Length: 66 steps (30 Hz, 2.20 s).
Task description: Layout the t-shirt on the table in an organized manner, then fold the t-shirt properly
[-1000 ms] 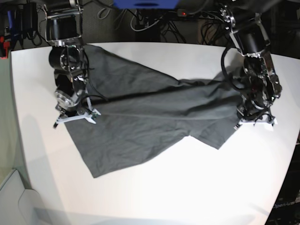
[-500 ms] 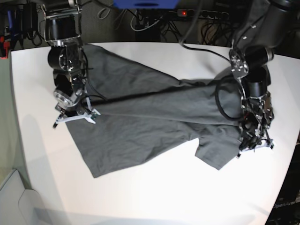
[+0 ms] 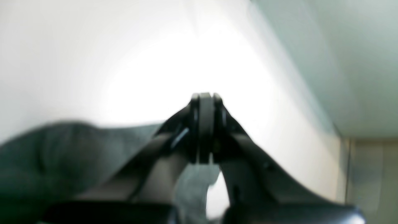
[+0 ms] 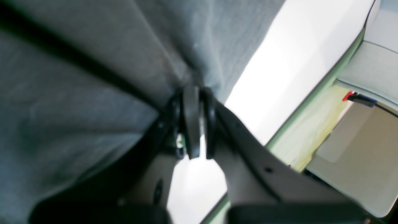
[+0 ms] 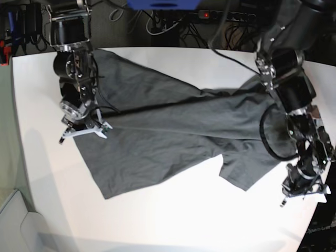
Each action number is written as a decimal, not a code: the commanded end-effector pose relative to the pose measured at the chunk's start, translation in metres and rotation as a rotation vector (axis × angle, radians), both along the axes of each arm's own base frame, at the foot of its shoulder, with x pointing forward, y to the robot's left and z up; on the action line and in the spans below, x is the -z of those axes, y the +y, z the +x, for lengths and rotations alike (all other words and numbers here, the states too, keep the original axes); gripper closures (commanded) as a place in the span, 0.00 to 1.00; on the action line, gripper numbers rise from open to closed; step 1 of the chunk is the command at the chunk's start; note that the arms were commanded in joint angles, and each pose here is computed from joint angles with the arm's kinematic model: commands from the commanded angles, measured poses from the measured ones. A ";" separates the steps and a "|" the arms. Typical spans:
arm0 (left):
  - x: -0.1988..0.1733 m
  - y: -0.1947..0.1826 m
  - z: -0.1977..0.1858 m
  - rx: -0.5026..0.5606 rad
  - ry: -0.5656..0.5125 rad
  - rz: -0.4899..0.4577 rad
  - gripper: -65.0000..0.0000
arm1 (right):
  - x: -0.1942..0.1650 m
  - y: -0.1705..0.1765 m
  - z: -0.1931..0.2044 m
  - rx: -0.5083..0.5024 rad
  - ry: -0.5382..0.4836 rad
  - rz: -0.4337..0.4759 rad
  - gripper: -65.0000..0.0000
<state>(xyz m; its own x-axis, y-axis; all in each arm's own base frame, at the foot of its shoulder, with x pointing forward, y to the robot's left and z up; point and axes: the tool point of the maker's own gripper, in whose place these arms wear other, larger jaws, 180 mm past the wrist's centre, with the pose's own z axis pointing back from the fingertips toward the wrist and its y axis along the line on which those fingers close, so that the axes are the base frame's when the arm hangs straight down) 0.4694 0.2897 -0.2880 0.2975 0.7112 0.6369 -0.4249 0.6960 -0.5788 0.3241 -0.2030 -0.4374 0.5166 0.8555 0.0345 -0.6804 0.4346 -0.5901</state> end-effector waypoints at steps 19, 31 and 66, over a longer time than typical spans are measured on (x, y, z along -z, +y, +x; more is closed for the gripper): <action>0.103 0.095 -0.160 -0.359 0.304 -0.034 0.99 | 0.007 0.024 -0.005 -0.019 0.034 0.067 0.97; 0.107 0.134 -0.096 -0.366 0.300 0.191 0.99 | 0.006 0.011 -0.023 -0.026 0.036 0.037 0.97; 0.133 0.066 -0.118 -0.226 0.362 -0.005 0.99 | -0.054 0.219 -0.082 -0.373 -0.087 0.348 0.97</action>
<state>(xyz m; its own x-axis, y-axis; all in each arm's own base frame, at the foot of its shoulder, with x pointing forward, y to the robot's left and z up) 0.3527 0.3467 -0.4268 0.3421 0.7931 0.5039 -0.7354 0.5598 -0.3818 0.2332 0.0145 -0.3941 0.1666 0.9180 0.3599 -0.8038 0.3379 -0.4897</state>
